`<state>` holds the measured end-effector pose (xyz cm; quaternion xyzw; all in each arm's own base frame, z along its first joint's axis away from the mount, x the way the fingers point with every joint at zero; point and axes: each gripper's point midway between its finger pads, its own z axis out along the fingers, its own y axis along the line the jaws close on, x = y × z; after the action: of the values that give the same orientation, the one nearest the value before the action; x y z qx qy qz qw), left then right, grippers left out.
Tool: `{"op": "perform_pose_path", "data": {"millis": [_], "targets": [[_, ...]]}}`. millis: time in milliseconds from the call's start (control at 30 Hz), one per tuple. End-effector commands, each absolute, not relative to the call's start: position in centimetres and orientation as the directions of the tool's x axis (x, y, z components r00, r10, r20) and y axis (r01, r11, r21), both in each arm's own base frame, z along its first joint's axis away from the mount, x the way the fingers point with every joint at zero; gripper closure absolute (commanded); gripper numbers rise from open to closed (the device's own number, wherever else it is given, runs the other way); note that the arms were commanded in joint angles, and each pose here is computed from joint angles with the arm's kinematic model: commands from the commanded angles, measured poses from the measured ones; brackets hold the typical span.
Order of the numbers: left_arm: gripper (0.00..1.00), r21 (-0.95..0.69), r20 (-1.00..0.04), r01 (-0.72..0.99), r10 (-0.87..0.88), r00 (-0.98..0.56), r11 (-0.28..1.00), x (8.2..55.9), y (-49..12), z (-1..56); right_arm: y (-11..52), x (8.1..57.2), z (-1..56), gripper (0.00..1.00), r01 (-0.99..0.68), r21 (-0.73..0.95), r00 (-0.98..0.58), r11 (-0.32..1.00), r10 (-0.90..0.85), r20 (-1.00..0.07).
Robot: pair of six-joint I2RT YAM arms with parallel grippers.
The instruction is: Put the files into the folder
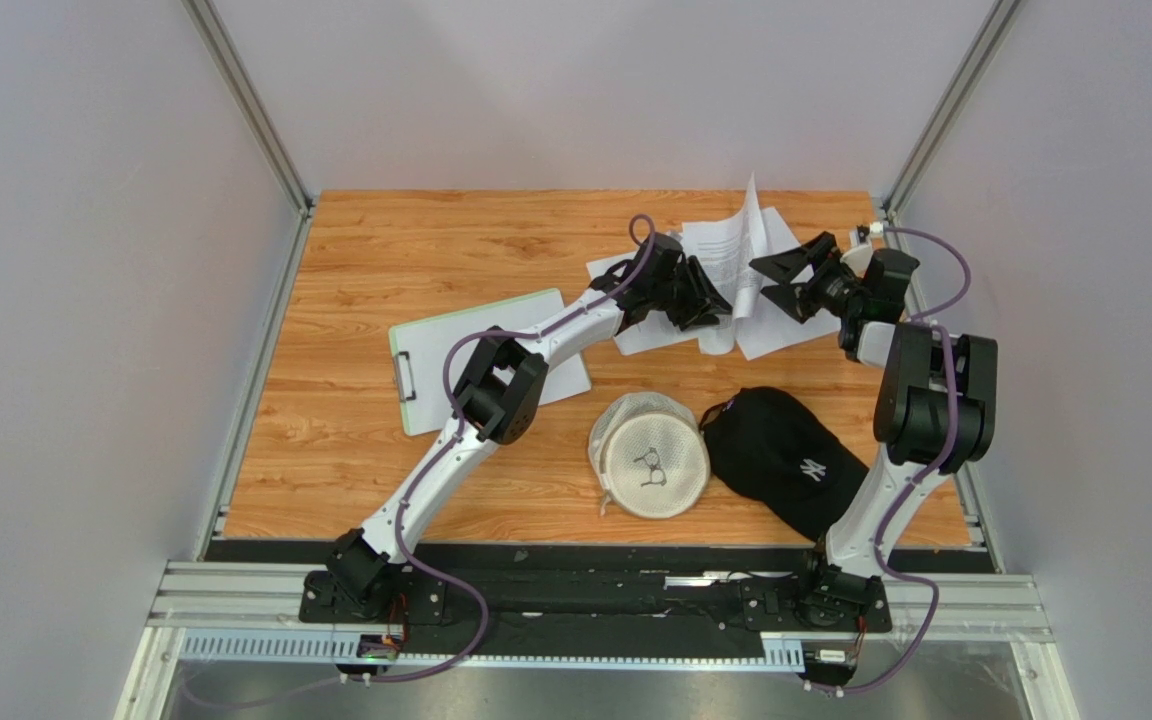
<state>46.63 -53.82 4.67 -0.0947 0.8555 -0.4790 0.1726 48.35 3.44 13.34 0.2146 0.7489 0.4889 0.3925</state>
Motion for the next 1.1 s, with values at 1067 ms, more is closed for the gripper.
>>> {"op": "perform_pose_path", "data": {"millis": [1067], "targets": [[0.5,-0.857,-0.197,0.016,-0.3,-0.933,0.514,46.9,-53.0,4.9,-0.5,53.3,11.4,0.38,0.058,0.522,-0.666,0.851,0.422,-0.615]]}}
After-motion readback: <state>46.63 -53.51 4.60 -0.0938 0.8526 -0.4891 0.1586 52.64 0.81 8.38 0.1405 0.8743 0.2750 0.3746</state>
